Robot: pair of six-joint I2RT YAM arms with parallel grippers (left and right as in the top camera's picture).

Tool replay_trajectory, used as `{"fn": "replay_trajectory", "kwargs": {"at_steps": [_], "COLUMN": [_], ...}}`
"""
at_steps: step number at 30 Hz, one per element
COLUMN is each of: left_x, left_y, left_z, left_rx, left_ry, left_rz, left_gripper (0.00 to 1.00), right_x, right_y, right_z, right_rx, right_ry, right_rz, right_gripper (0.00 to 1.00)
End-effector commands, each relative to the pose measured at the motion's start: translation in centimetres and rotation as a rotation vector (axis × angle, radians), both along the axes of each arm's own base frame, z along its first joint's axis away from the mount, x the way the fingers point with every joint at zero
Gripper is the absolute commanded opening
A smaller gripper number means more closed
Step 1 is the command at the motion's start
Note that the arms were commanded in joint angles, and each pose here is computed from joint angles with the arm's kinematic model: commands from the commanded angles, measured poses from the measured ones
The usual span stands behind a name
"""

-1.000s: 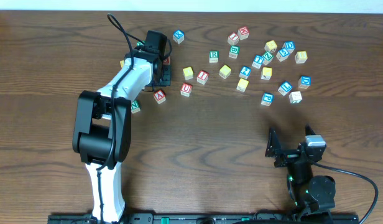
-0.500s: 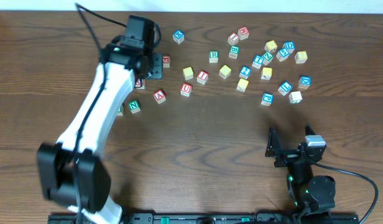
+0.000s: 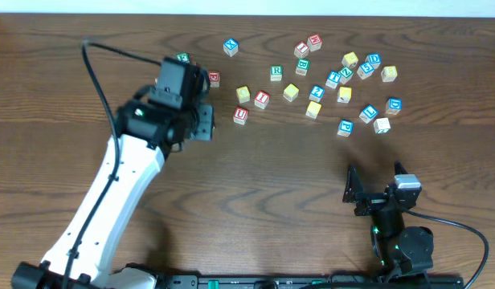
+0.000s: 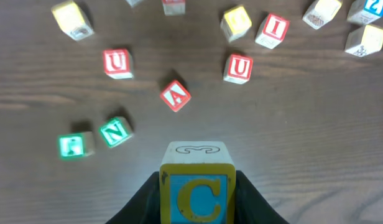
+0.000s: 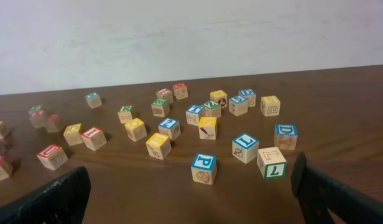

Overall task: Spell out CORL
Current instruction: 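Lift the C block and carry it toward the open table area, then lower the C block onto the table and open the left gripper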

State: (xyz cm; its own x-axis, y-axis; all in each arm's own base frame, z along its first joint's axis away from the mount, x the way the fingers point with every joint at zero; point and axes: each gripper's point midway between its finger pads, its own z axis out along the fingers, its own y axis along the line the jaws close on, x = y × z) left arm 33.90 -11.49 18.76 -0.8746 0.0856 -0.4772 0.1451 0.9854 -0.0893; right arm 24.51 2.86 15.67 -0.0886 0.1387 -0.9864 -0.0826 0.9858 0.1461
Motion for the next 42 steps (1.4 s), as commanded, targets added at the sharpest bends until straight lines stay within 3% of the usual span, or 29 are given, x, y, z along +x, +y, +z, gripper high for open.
{"fn": "replay_trajectory", "kwargs": {"at_steps": [1,11,23,42], "left_x": [-1.4,-1.8,-2.8,-2.0], "left_y": [-0.3,-3.3,-3.6,-5.8], "left_z": [-3.9,-8.9,-16.6,-16.3], "left_rx": [-0.028,-0.080,-0.006,-0.037], "left_ry": [0.076,0.095,0.297,0.243], "left_rz": [0.077,0.109,0.164,0.127], "left_gripper": [0.08,0.08,0.08,0.08], "right_x": [0.0,0.0,0.0,0.0], "right_y": [-0.3,-0.3,-0.3,-0.3], "right_z": [-0.1,-0.1,-0.1,-0.1], "right_rx": [0.011,0.011,0.010,0.010], "right_ry": [0.003,0.003,0.002,0.002], "right_rz": [-0.013,-0.013,-0.013,-0.013], "right_gripper": [0.99,0.99,0.99,0.99]}}
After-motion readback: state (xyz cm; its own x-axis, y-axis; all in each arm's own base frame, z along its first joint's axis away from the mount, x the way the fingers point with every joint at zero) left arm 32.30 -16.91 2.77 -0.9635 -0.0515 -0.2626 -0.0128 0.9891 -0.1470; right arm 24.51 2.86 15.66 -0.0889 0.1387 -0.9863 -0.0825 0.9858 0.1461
